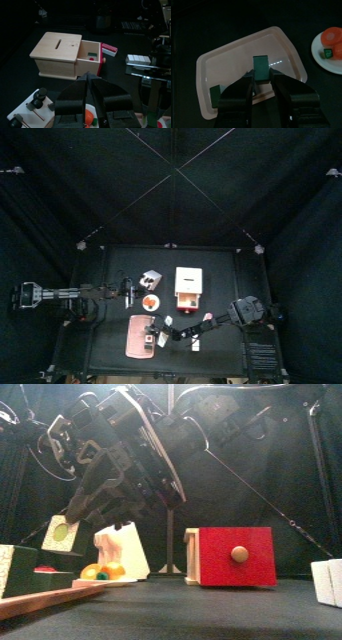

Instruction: Put sushi piece in drawer

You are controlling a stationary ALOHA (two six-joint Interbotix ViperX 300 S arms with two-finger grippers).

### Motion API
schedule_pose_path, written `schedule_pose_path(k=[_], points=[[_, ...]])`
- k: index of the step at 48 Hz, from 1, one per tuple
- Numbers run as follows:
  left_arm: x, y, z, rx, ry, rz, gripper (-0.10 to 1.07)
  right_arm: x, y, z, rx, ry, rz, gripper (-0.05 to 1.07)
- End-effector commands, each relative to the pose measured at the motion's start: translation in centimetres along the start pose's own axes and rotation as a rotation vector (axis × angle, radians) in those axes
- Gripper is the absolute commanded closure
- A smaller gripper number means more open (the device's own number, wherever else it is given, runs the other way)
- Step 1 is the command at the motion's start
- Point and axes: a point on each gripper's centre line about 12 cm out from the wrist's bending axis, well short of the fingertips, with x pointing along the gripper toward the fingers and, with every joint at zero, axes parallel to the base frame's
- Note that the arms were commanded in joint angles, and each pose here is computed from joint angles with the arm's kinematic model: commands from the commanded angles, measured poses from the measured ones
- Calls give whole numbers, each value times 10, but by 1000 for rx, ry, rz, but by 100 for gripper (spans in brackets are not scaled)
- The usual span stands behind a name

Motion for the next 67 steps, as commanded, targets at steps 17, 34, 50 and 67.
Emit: schedule_pose_path(k=[17, 34, 50, 67], points=[[0, 0, 7, 2, -24, -1, 45, -72, -30, 50, 135, -189, -207, 42], [0, 0, 7, 2, -24, -1, 45, -148, -64, 31, 228, -257, -480, 42], [0, 0, 7, 2, -25, -1, 45, -172, -86, 10, 269, -225, -622, 41], [0, 0, 6, 0, -23, 0, 45, -171, -89, 7, 277, -216, -646, 33]])
